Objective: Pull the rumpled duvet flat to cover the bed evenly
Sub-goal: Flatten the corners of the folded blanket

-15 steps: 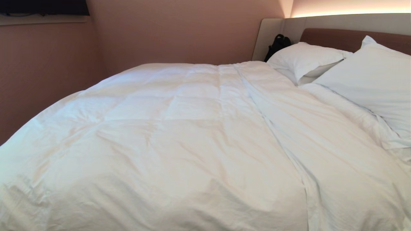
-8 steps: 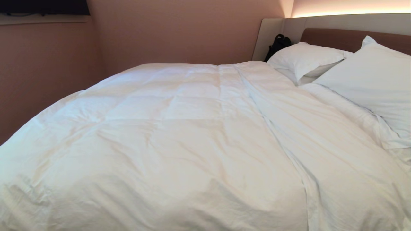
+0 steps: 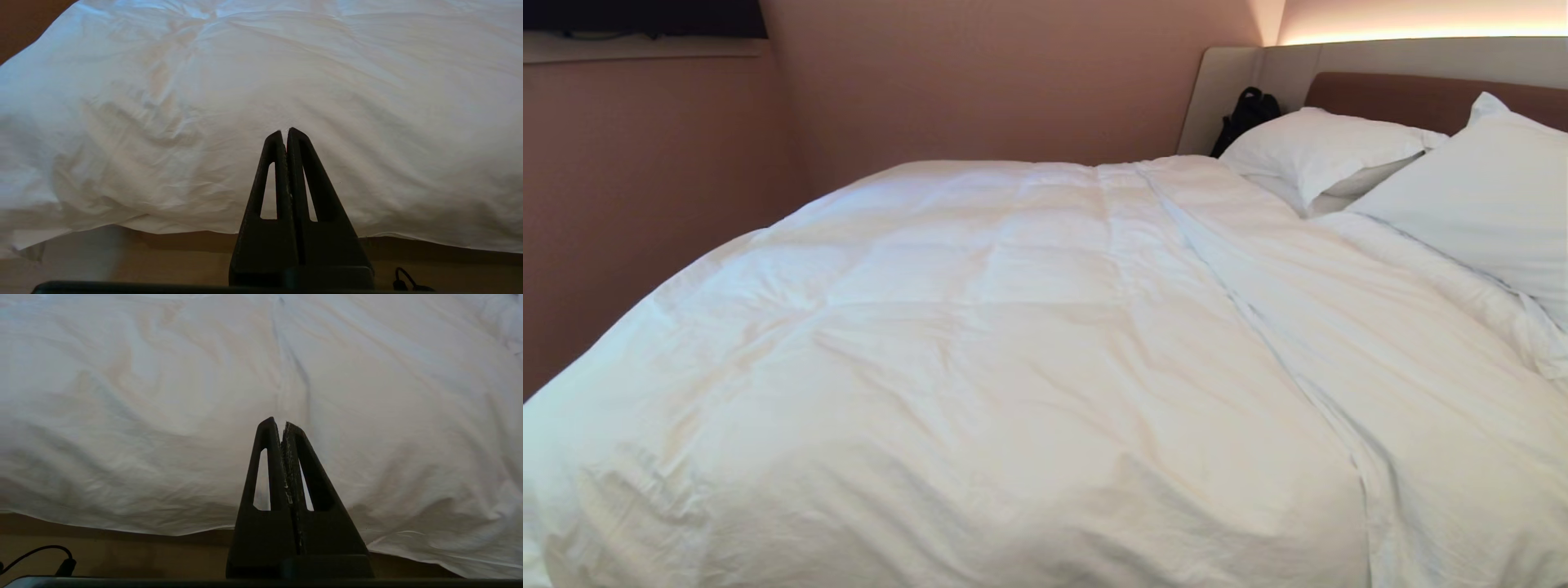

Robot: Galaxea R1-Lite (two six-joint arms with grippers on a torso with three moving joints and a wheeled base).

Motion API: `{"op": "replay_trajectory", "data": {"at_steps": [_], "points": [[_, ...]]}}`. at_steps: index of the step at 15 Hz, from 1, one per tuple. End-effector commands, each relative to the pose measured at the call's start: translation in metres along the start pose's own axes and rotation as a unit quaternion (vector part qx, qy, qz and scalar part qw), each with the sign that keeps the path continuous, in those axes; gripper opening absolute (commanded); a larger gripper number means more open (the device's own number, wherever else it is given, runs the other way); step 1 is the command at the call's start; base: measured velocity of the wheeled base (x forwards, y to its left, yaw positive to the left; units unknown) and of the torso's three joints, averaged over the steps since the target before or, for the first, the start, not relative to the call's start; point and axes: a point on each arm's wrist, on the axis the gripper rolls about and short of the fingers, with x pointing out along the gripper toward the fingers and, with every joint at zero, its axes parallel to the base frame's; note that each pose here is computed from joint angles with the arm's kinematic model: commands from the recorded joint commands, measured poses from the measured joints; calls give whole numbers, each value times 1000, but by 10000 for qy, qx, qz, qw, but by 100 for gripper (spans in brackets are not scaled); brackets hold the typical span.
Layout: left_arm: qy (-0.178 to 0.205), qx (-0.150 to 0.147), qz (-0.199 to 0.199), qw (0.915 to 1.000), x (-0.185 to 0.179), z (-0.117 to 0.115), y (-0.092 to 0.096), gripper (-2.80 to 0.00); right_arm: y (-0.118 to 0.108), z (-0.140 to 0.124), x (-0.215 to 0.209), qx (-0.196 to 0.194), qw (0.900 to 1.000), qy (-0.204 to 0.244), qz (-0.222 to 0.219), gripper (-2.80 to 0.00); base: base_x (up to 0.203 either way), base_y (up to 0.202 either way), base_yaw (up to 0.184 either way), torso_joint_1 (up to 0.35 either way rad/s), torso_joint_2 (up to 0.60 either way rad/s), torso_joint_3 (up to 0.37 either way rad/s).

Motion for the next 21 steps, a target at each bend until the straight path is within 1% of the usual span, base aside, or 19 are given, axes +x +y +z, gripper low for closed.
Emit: {"op": "replay_trajectory", "data": {"at_steps": [1,21], "points": [[-1,0,4,10000,0,0,0,-280,0,0,0,-4,10000,-3,6,-280,0,198,-4,3,3,-1],[-1,-8,4,10000,0,0,0,-280,0,0,0,-4,10000,-3,6,-280,0,194,0,2,4,2]]}}
